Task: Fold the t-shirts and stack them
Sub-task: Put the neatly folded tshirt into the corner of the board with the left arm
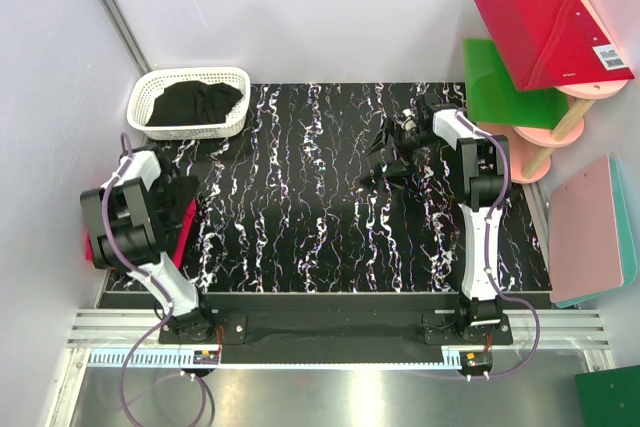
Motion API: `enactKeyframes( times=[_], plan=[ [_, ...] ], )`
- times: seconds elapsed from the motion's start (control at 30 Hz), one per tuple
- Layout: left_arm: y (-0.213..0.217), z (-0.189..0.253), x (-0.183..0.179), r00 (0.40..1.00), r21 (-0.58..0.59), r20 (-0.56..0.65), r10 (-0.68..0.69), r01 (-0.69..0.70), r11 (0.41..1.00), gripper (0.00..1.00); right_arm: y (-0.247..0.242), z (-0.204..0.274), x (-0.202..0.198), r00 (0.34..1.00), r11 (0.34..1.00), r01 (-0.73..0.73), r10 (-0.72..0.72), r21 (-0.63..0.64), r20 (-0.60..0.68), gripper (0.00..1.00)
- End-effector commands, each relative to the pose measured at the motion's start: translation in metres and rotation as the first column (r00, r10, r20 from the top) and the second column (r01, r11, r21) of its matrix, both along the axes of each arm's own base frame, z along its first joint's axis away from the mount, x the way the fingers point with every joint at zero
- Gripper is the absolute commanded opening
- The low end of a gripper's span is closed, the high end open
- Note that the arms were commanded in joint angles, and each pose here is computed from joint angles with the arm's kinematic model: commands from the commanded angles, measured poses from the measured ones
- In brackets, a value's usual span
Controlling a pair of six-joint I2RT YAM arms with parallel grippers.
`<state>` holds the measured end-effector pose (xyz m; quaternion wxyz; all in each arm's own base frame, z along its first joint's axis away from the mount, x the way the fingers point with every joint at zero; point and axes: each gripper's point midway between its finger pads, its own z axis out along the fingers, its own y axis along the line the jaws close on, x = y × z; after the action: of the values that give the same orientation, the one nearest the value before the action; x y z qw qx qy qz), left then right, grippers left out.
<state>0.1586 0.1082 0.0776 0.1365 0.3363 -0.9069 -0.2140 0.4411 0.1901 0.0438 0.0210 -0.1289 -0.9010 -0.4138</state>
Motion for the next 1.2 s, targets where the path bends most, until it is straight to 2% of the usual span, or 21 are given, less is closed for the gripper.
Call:
enactKeyframes(
  times=[0.0, 0.07, 0.13, 0.2, 0.27, 0.3, 0.47, 0.63, 0.77, 0.87, 1.03, 1.07, 1.1, 1.13, 1.17],
  plan=[
    [-0.008, -0.012, -0.009, 0.995, -0.087, -0.097, -0.017, 0.008, 0.996, 0.00, -0.007, 0.009, 0.011, 0.999, 1.000, 0.018, -0.018, 0.015, 0.027, 1.00],
    [-0.007, -0.014, -0.008, 0.994, -0.084, -0.110, -0.017, 0.008, 0.996, 0.00, -0.011, 0.007, 0.010, 0.999, 1.000, 0.023, -0.023, 0.007, 0.027, 1.00],
    [-0.009, -0.021, -0.006, 0.991, -0.106, -0.133, -0.022, 0.007, 0.994, 0.17, -0.013, 0.007, 0.009, 0.999, 1.000, 0.024, -0.024, 0.005, 0.029, 1.00],
    [-0.010, -0.023, -0.003, 0.990, -0.128, -0.137, -0.031, 0.013, 0.992, 0.43, -0.016, 0.007, 0.010, 0.999, 1.000, 0.028, -0.028, 0.005, 0.028, 1.00],
    [-0.008, -0.022, 0.003, 0.989, -0.129, -0.141, -0.036, 0.018, 0.992, 0.90, -0.018, 0.008, 0.011, 0.999, 0.999, 0.032, -0.032, 0.003, 0.034, 1.00],
    [-0.007, -0.020, 0.006, 0.991, -0.126, -0.129, -0.037, 0.020, 0.992, 0.99, -0.018, 0.008, 0.012, 0.999, 0.999, 0.032, -0.032, 0.003, 0.037, 1.00],
    [-0.008, -0.010, 0.012, 0.996, -0.120, -0.071, -0.047, 0.038, 0.992, 0.99, -0.020, 0.009, 0.013, 0.998, 0.999, 0.033, -0.033, 0.000, 0.045, 1.00],
    [-0.024, 0.009, 0.026, 0.995, -0.150, 0.066, -0.081, 0.090, 0.985, 0.99, -0.020, 0.009, 0.013, 0.998, 0.999, 0.033, -0.033, -0.001, 0.044, 1.00],
    [-0.056, 0.026, 0.047, 0.958, -0.151, 0.188, -0.218, 0.248, 0.957, 0.99, -0.021, 0.006, 0.012, 0.999, 0.999, 0.033, -0.033, -0.002, 0.035, 1.00],
    [-0.073, 0.041, 0.058, 0.911, -0.098, 0.268, -0.312, 0.348, 0.932, 0.99, -0.020, 0.005, 0.011, 0.999, 0.999, 0.032, -0.032, -0.001, 0.033, 1.00],
    [-0.079, 0.054, 0.076, 0.839, -0.025, 0.430, -0.333, 0.380, 0.925, 0.99, -0.020, 0.003, 0.009, 0.999, 0.999, 0.033, -0.033, 0.000, 0.024, 0.99],
    [-0.078, 0.050, 0.077, 0.843, -0.027, 0.422, -0.333, 0.378, 0.925, 0.99, -0.020, 0.003, 0.008, 0.999, 1.000, 0.031, -0.031, 0.001, 0.022, 1.00],
    [-0.078, 0.046, 0.079, 0.847, -0.031, 0.415, -0.331, 0.377, 0.926, 0.83, -0.020, 0.003, 0.008, 0.999, 1.000, 0.031, -0.031, 0.001, 0.023, 1.00],
    [-0.078, 0.040, 0.081, 0.855, -0.039, 0.396, -0.334, 0.379, 0.925, 0.57, -0.020, 0.002, 0.008, 0.999, 0.999, 0.033, -0.033, 0.003, 0.018, 1.00],
    [-0.077, 0.028, 0.084, 0.879, -0.049, 0.345, -0.330, 0.368, 0.929, 0.23, -0.019, 0.002, 0.007, 0.999, 0.999, 0.032, -0.032, 0.006, 0.015, 1.00]
  ],
)
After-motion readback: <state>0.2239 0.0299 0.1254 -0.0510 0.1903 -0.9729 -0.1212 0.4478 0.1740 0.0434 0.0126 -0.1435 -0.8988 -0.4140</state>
